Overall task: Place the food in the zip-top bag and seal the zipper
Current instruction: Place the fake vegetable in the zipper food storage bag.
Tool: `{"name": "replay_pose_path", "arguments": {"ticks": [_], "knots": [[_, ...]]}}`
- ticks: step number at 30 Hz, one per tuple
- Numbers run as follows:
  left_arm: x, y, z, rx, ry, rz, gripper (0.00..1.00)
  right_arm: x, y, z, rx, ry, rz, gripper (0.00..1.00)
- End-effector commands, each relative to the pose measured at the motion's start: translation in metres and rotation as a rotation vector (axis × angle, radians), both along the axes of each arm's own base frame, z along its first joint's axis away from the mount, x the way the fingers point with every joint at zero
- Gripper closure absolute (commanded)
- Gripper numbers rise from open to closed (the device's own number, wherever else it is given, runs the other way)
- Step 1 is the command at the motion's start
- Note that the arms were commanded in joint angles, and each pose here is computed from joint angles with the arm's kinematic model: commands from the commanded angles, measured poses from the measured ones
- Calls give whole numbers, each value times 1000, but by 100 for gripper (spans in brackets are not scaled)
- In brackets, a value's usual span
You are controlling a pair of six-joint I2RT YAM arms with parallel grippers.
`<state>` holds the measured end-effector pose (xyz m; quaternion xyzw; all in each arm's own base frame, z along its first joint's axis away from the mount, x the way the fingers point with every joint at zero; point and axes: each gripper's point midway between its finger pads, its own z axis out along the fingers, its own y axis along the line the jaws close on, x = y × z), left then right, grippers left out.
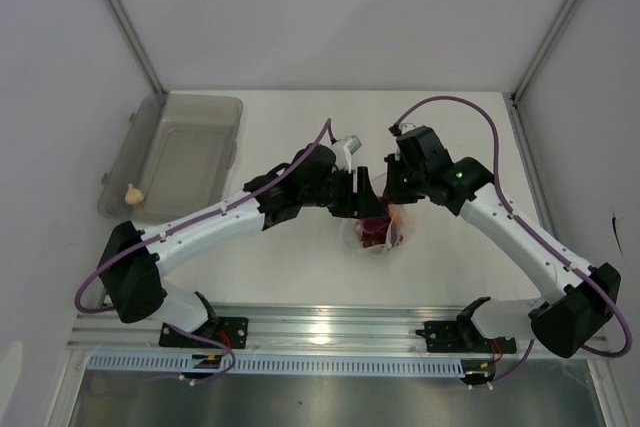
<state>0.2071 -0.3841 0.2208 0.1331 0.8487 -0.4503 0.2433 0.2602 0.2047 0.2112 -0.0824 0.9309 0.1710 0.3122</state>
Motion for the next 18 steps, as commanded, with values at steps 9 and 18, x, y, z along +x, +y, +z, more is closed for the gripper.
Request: {"name": "replay_pose_path", "arguments": {"ticks": [9,18], "knots": [[12,3,17,37,-88,28,29,0,-1,22,62,-62,-7,100],[9,9,23,38,-125,18,1,0,3,24,91,-59,10,100]]}}
